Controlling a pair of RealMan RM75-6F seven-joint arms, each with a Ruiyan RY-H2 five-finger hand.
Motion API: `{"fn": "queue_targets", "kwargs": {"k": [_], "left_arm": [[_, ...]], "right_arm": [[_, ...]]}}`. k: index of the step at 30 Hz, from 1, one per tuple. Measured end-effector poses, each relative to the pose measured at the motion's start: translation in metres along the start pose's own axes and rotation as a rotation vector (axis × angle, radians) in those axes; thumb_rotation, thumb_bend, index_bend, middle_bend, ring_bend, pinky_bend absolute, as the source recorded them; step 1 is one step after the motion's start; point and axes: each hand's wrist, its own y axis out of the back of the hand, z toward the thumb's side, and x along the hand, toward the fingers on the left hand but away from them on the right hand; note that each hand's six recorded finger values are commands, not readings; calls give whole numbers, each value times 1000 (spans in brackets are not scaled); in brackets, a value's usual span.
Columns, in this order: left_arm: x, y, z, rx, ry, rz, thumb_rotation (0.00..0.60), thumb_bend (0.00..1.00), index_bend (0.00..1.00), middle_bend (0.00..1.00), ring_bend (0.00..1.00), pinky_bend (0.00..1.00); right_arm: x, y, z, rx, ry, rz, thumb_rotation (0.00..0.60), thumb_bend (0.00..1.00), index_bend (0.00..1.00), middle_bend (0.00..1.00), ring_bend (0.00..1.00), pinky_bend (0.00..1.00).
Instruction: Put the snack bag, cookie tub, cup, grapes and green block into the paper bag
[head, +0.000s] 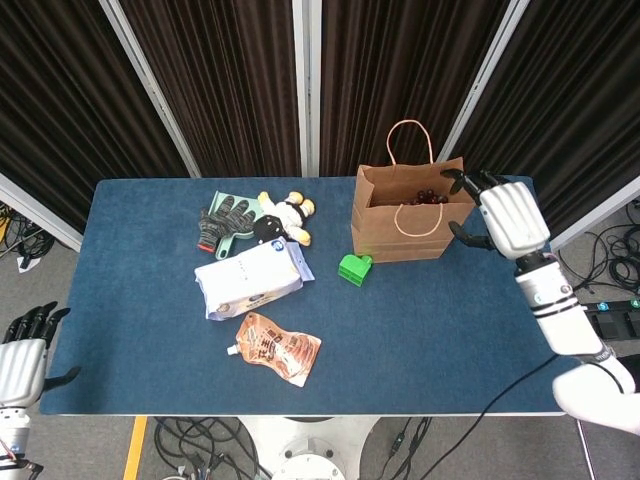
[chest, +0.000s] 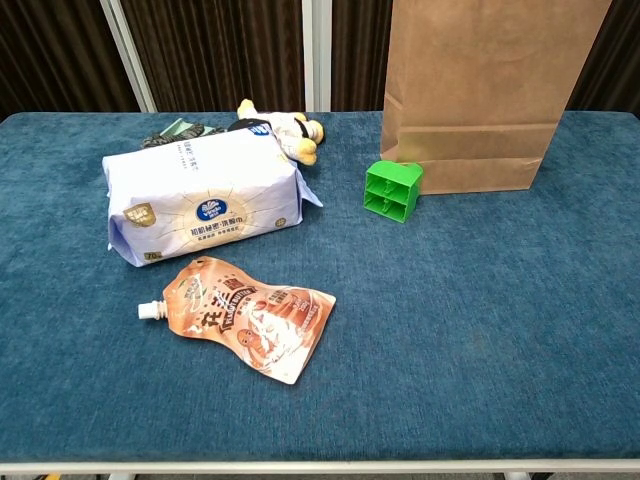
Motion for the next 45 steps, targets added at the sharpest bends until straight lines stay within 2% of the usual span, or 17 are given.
{"fn": "queue_targets", "kwargs": {"k": [3, 6, 10, 14, 18, 23, 28, 32, 38, 45], "left_arm": [[0, 1, 0, 3, -1, 1, 600, 40, 232, 203, 121, 152], [0, 2, 2, 7, -5, 0, 600, 40, 232, 203, 121, 152], [0, 3, 5, 5, -14, 5, 600, 40, 232, 203, 121, 152], [-2, 3, 5, 2, -9, 8, 600, 40, 232, 202, 121, 152], [-4, 3, 2, 0, 2, 8, 600, 39, 232, 203, 121, 152], [-7, 1, -2, -6, 14, 3, 600, 40, 232, 203, 121, 152], [-9, -1, -5, -12, 23, 0, 600, 39, 232, 203, 121, 153], [-8, -3, -6, -16, 24, -2, 600, 39, 232, 203, 121, 153], [-7, -4, -7, -22, 23, 0, 600, 39, 232, 203, 121, 152], [-10, -5, -11, -28, 35, -2, 600, 40, 232, 203, 121, 152]], "right_arm": [[27, -4, 1, -50, 56, 27, 600, 192, 256, 418, 284, 464], [53, -16, 3, -90, 108, 102, 600, 190, 259, 420, 282, 464], [73, -36, 5, -54, 151, 210, 600, 169, 246, 400, 276, 464], [71, -57, 10, 73, 167, 278, 600, 149, 183, 338, 245, 451], [61, -84, 21, 222, 207, 338, 600, 117, 105, 265, 126, 324], [43, -124, 45, 419, 282, 394, 600, 84, 32, 200, 37, 200], [24, -162, 72, 578, 354, 397, 600, 66, 2, 173, 13, 159], [6, -194, 93, 694, 395, 368, 600, 65, 2, 169, 14, 145], [-14, -226, 100, 838, 412, 339, 600, 63, 1, 166, 14, 139], [-29, -255, 106, 913, 417, 340, 600, 63, 1, 163, 13, 137]]}}
